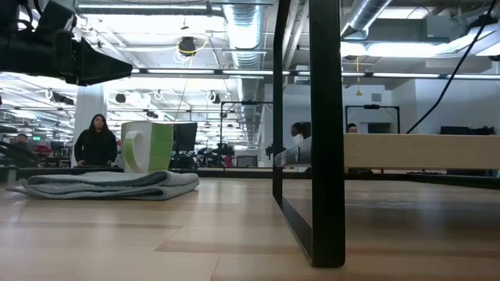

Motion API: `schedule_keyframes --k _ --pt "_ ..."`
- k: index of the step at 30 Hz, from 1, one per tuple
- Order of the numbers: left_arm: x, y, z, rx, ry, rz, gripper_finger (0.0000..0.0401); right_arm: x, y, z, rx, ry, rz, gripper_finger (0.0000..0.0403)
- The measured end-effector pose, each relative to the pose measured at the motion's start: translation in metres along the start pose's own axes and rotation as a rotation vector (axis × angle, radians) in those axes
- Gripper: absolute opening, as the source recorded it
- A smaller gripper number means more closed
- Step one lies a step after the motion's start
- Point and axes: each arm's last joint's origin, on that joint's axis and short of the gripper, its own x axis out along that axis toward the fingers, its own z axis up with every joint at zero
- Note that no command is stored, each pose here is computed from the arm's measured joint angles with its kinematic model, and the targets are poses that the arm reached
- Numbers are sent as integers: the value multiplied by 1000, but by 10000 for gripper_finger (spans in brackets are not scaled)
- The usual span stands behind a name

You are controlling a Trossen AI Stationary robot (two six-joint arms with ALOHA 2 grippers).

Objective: Stack small to large cups/mugs on shelf
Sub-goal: Put the green mug on the shelf

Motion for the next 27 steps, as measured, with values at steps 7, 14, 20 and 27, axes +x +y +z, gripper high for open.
schedule_keyframes --k 7,14,20,27 --pt "0 0 0 0 0 0 291 -6 1 0 -6 31 23 236" --pt "0 0 0 0 0 0 291 -36 4 6 -3 -3 93 245" --pt "0 0 0 0 0 0 291 -65 -9 10 18 -32 19 245" --pt "0 0 0 0 0 0 291 -91 -30 31 -46 -278 -168 244"
